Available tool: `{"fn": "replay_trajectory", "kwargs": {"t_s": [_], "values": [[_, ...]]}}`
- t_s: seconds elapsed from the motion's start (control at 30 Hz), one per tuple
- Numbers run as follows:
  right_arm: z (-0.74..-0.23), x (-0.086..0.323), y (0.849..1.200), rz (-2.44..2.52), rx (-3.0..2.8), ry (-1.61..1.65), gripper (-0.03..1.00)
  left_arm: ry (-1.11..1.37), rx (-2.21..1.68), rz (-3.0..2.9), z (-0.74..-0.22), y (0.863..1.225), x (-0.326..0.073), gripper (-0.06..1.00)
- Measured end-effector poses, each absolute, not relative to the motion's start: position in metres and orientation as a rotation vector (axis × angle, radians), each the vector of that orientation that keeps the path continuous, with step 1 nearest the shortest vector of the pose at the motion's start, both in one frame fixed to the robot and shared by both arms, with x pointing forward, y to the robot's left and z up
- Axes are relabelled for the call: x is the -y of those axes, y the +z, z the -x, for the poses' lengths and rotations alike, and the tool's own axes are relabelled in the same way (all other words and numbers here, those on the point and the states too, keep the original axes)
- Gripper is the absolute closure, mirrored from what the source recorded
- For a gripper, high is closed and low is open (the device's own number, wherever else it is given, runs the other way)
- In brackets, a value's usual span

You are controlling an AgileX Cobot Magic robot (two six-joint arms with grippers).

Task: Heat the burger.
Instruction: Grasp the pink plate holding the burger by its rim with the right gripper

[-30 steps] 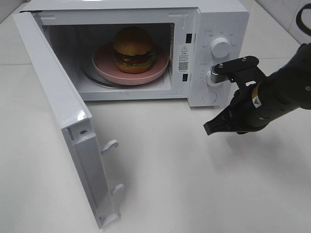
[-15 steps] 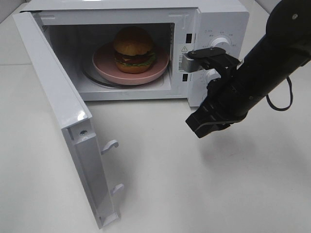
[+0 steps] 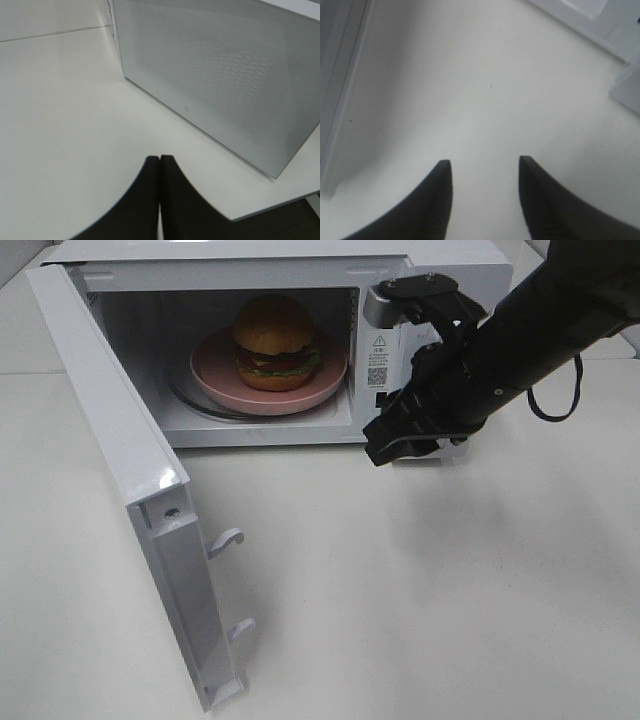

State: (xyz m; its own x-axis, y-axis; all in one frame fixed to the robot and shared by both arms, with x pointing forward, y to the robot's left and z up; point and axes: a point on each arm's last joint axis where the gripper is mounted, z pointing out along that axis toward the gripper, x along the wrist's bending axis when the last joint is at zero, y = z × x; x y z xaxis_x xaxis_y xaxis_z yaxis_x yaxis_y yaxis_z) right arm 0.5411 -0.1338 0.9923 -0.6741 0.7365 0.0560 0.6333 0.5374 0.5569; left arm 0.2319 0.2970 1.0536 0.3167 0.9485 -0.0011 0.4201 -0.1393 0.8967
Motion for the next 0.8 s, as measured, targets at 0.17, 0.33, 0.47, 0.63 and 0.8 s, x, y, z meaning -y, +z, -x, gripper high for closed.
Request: {"fn": "replay_trajectory", "kwargs": {"t_s": [0.17,0.33,0.47,0.63,0.8], "values": [[-0.550,0.130,1.005,-1.061,-2.562,0.857,0.36,0.770,-1.240,-1.720,-0.232,1.054,-0.297,0.94],[-0.558,0.119,1.008,-0.885,-2.571,0.852,0.29,0.770,-1.240,-1.720,-0.232,1.054,-0.297,0.94],[-0.556,0.100,1.005,-0.613,-2.593,0.807,0.28,0.770,-1.240,-1.720,-0.232,1.054,-0.297,0.94],[-0.552,0.076,1.002,-0.287,-2.573,0.727,0.28,0.770,-1.240,-1.720,-0.232,1.054,-0.297,0.94],[-0.552,0.053,0.999,-0.032,-2.494,0.655,0.28,0.770,-1.240,-1.720,-0.232,1.054,-0.297,0.94]]}}
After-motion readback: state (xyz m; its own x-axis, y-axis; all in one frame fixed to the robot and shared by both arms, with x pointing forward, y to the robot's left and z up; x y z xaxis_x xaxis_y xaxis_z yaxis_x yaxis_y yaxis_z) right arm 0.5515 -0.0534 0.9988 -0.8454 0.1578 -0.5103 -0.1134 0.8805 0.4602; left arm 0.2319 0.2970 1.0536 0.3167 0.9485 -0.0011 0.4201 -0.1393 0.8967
